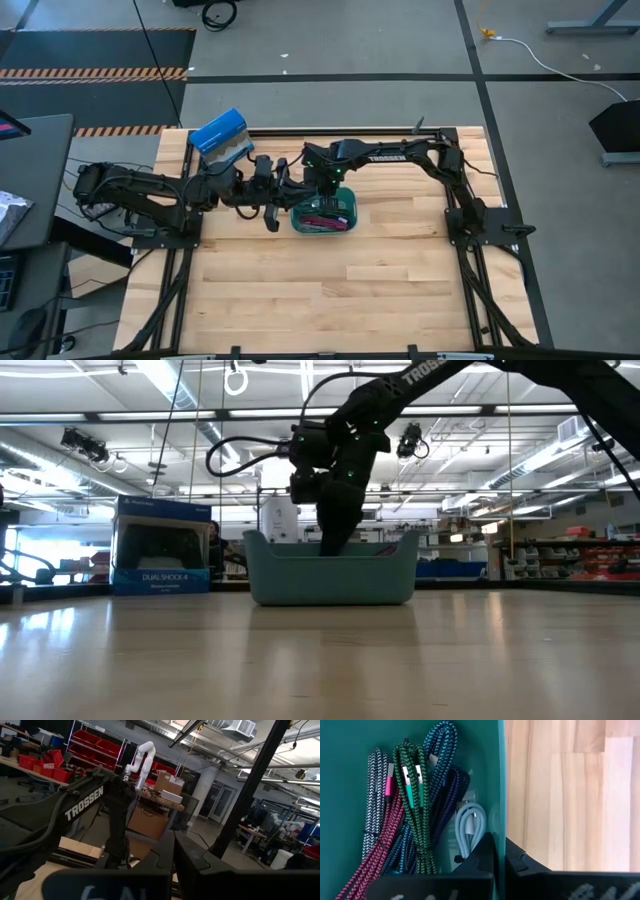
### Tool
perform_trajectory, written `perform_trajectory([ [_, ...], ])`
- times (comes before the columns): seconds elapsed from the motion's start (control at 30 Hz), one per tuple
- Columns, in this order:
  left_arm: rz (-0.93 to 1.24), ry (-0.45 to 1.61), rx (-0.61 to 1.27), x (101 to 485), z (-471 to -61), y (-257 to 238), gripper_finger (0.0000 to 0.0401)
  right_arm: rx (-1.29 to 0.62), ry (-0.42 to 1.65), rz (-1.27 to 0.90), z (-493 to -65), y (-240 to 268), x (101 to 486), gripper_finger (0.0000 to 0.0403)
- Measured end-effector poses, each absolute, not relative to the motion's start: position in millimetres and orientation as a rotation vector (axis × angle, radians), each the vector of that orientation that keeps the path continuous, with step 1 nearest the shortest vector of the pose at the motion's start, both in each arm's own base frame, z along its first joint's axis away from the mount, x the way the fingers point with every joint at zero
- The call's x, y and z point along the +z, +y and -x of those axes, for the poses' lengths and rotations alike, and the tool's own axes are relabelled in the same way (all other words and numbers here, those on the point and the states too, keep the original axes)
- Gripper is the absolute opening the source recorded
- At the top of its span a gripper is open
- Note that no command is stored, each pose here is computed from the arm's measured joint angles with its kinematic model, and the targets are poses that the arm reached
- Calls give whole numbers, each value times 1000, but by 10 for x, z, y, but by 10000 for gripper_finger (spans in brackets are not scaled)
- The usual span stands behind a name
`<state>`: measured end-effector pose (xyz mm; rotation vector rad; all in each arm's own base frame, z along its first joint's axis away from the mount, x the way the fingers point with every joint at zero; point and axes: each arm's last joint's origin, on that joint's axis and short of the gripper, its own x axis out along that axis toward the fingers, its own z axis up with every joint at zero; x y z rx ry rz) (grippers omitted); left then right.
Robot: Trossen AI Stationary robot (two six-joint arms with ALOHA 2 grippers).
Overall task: Pick and place USB-C Cables
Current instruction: Move the green bin to the center of the table
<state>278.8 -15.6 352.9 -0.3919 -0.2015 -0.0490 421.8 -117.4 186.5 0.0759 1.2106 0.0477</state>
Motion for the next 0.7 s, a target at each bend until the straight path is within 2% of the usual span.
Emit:
perform_trajectory([
  [0.7,390,-201,-48,3528,-2789,-156,16,75,1242,-67,-4225,-1032,1864,2],
])
